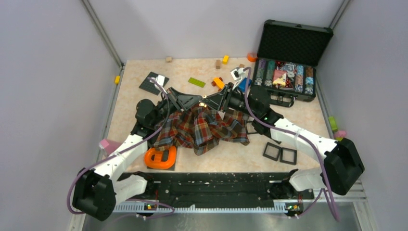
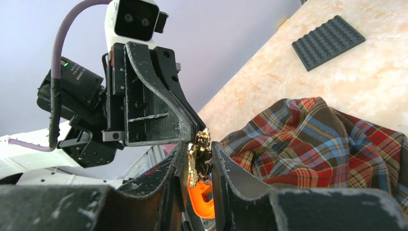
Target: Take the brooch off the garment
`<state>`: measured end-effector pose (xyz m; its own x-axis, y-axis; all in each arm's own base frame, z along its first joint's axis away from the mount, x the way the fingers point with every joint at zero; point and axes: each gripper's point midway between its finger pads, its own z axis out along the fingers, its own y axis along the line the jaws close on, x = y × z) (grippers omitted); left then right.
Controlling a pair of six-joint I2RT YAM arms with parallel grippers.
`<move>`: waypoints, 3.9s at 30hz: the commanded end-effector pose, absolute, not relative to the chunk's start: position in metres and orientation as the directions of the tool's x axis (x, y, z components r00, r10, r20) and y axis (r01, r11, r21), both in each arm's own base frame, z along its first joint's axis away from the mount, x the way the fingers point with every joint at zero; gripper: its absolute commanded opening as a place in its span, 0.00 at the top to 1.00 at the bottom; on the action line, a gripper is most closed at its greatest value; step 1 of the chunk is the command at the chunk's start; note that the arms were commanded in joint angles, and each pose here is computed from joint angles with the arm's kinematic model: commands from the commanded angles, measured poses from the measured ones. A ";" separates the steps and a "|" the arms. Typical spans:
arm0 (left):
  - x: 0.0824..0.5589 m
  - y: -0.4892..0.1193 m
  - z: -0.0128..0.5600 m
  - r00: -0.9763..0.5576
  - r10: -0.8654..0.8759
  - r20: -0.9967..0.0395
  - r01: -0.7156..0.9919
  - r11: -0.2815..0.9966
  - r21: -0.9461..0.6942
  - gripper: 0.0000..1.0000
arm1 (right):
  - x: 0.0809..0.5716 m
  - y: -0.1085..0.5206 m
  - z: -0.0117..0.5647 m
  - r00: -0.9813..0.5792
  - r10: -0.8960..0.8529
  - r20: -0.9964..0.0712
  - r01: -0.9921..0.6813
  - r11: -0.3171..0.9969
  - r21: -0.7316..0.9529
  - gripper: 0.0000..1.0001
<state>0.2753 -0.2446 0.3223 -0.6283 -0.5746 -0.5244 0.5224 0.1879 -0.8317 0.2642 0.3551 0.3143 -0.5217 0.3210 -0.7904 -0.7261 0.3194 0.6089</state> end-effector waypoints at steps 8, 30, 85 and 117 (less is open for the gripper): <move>0.265 -0.246 0.346 -0.590 -0.590 -0.551 0.601 0.135 -0.788 1.00 | 0.257 0.362 0.330 -0.501 0.355 -0.789 -0.762 0.252 0.597 0.75; 0.270 -0.245 0.326 -0.567 -0.621 -0.542 0.577 0.170 -0.799 1.00 | 0.247 0.359 0.351 -0.531 0.477 -0.701 -0.747 0.128 0.653 0.62; 0.278 -0.137 0.354 -0.268 -0.428 -0.863 0.431 0.748 -0.505 1.00 | 0.328 0.410 0.102 -0.689 0.060 -0.723 -0.396 0.804 0.444 0.35; 0.295 -0.326 0.241 -0.589 -0.309 -0.747 0.614 0.430 -0.662 1.00 | 0.261 0.112 0.174 -0.704 -0.091 -0.704 -0.094 0.995 -0.035 0.39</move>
<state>0.2835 -0.2914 0.2200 -0.6359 -0.2600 -0.7267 0.5434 0.5177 -0.6608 0.2803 0.1646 0.2116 -0.6124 -0.0265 -0.7901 -0.1989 0.9725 0.1215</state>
